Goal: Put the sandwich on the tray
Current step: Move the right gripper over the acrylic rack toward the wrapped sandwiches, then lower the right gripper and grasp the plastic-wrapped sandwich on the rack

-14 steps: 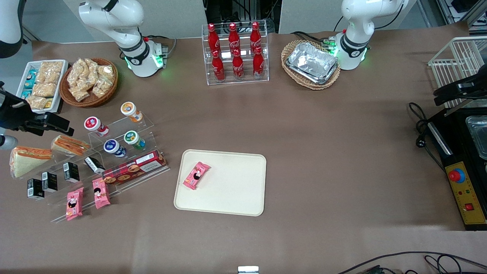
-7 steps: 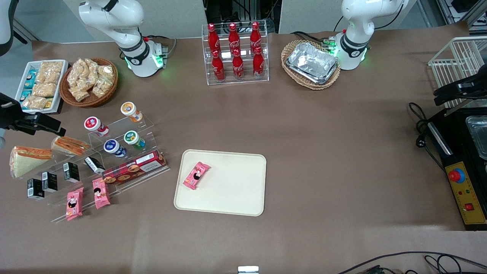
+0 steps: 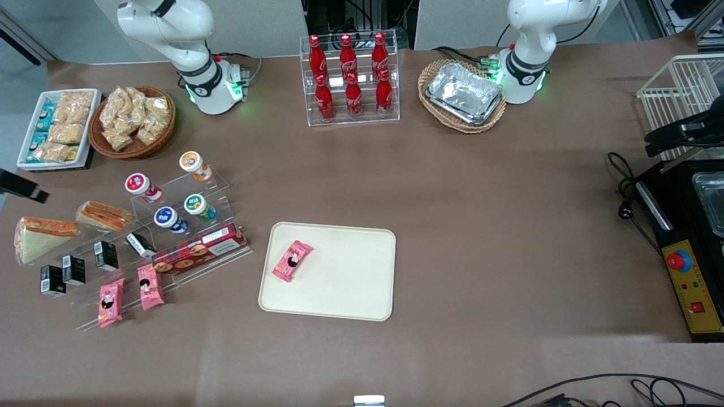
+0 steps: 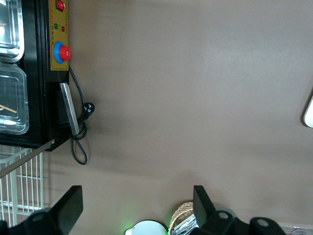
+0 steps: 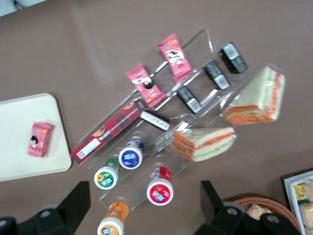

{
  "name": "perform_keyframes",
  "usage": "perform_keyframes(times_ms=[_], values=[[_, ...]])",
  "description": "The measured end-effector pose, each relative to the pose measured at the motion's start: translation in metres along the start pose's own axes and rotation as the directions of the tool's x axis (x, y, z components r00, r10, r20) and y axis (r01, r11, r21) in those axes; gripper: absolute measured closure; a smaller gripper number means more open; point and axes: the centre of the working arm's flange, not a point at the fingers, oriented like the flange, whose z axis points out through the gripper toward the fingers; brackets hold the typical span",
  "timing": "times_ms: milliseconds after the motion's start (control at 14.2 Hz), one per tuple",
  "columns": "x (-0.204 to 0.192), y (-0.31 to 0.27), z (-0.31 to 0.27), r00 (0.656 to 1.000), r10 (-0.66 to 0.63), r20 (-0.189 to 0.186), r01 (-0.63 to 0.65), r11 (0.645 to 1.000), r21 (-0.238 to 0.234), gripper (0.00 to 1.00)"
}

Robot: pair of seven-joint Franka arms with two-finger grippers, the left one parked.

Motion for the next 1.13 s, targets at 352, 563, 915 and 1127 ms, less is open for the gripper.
perform_keyframes(times_ms=[352,563,915,1127], values=[[0.005,0.046,0.002,0.961,0.275,0.002,-0.275,0.961,-0.008,0.00],[0.009,0.074,0.014,0.916,0.400,0.018,-0.400,0.916,-0.025,0.00],[0.016,0.113,0.033,0.867,0.497,0.044,-0.495,0.868,-0.044,0.00],[0.025,0.128,0.049,0.836,0.546,0.049,-0.545,0.838,-0.032,0.00]])
